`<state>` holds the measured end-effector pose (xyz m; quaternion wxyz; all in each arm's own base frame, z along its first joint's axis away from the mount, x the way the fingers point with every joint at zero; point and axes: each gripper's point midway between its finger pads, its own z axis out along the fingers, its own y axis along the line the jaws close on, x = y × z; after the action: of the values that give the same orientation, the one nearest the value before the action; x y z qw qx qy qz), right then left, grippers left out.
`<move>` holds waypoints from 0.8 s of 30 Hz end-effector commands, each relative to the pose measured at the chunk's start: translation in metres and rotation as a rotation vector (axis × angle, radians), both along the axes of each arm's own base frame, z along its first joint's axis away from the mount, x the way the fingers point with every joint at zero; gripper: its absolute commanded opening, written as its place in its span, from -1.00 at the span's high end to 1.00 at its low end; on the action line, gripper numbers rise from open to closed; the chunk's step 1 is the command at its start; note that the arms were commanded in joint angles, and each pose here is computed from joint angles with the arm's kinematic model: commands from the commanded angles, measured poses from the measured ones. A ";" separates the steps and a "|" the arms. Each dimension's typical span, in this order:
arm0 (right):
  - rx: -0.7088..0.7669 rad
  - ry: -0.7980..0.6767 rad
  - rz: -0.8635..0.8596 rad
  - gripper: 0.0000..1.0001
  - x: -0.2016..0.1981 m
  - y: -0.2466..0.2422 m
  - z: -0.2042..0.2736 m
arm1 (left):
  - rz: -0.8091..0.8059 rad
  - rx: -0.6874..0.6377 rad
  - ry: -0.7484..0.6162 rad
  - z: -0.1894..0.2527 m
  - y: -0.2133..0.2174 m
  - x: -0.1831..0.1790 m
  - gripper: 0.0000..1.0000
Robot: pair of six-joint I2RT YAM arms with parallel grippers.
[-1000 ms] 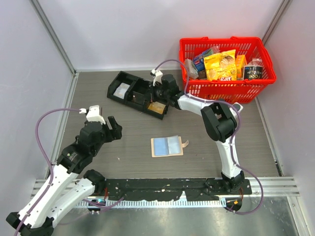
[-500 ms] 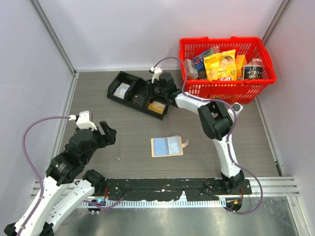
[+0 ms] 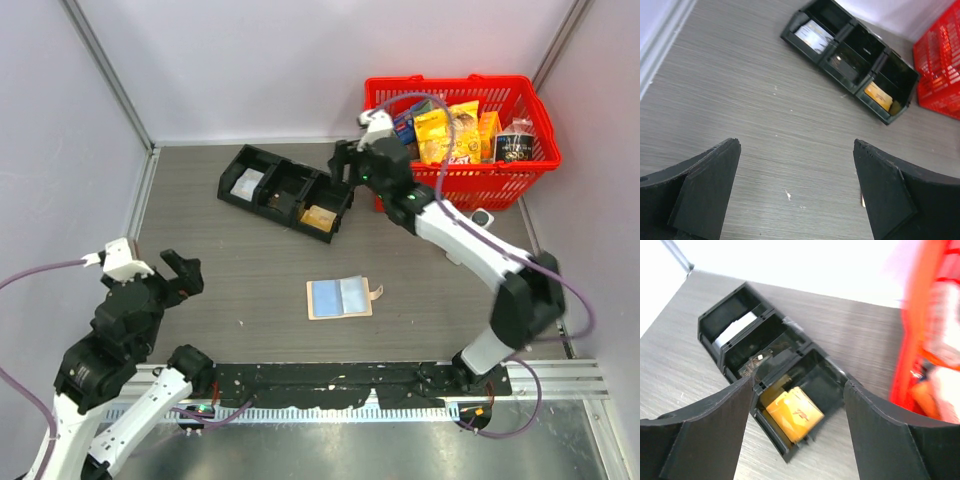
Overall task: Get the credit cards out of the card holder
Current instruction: Reset both arms
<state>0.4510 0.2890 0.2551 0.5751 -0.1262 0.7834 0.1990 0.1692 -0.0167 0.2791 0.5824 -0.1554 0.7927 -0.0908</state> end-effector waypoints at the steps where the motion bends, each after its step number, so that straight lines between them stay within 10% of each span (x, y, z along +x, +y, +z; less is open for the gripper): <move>1: 0.012 -0.078 -0.295 -0.57 -0.036 -0.080 0.040 | 0.173 0.038 -0.086 0.013 0.044 -0.015 -0.99; 13: 0.112 -0.236 -0.733 -0.60 -0.171 -0.246 0.079 | 0.271 -0.045 -0.306 0.030 0.076 -0.038 -0.99; 24: 0.173 -0.336 -0.840 -0.60 -0.215 -0.293 0.069 | 0.294 -0.029 -0.313 0.028 0.080 -0.036 -0.99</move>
<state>0.2396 0.0071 0.3253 0.7274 0.2028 0.6555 0.0122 0.1321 0.0572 0.2976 0.6871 -0.2460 0.6824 -0.0420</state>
